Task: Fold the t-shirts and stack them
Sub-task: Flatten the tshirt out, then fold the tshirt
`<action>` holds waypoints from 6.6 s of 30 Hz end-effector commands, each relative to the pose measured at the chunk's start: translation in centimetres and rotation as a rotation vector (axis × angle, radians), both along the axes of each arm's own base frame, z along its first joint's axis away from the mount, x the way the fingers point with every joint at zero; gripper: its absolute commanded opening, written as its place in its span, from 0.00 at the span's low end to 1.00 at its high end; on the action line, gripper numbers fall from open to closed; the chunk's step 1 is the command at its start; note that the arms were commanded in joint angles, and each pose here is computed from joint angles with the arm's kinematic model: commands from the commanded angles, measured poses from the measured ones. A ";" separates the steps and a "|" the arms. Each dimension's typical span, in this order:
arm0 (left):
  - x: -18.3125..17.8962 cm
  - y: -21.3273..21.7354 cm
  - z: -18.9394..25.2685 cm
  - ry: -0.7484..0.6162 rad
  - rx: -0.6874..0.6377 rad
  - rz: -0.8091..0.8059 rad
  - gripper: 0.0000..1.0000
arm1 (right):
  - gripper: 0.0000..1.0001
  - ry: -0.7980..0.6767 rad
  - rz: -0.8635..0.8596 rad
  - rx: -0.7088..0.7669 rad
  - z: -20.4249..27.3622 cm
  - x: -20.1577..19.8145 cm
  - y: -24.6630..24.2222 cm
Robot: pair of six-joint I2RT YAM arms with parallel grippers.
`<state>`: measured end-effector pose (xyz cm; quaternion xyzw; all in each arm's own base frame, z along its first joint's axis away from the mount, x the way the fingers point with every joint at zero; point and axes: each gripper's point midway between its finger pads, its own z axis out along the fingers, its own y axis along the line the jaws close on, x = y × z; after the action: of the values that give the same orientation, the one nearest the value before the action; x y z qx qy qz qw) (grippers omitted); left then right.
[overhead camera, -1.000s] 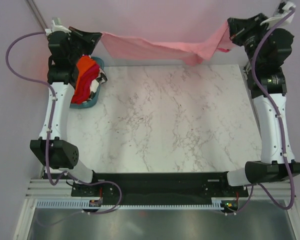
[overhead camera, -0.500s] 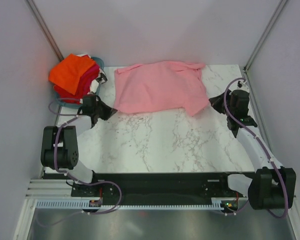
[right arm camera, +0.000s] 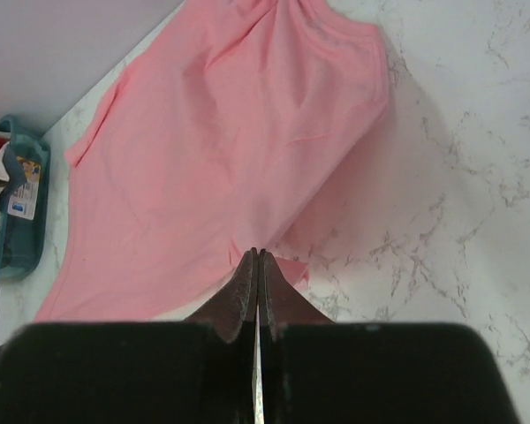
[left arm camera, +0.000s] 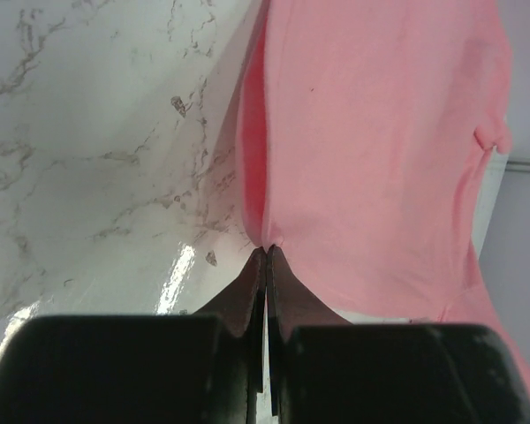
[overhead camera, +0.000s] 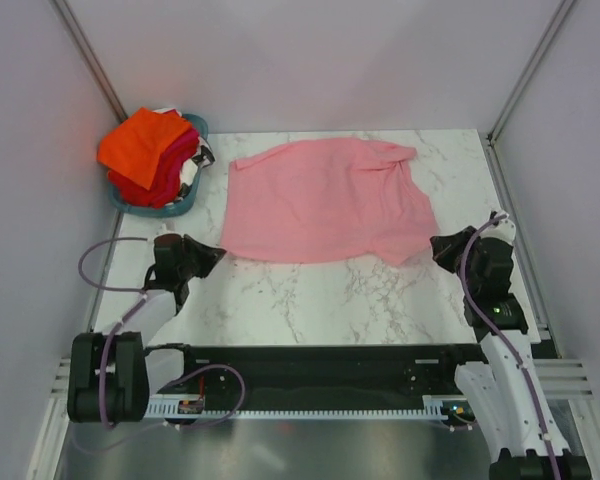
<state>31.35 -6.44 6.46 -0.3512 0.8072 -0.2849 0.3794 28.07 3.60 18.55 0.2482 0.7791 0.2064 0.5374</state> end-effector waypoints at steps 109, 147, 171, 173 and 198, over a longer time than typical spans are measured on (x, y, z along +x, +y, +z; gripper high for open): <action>3.4 2.1 -0.7 -0.001 -0.132 0.247 0.53 | 0.57 0.286 -0.399 0.105 -12.5 10.3 -4.5; 7.4 3.1 -4.7 0.171 -0.070 0.312 0.02 | 0.00 0.309 -0.422 0.108 -13.3 11.2 -5.5; 7.2 3.1 16.4 -0.151 -0.067 0.269 0.02 | 0.00 0.046 -0.431 0.042 5.6 10.4 -7.0; 6.4 3.1 18.6 -0.184 -0.076 0.264 0.02 | 0.00 -0.022 -0.426 0.048 8.7 9.2 -7.0; 4.5 4.4 34.1 -0.429 -0.061 0.315 0.02 | 0.00 -0.307 -0.382 0.078 24.7 7.9 -6.5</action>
<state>34.06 -2.92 41.58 -0.4038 0.6293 -0.3383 0.5714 33.88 -2.88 43.04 0.3731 0.6133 0.1643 0.6766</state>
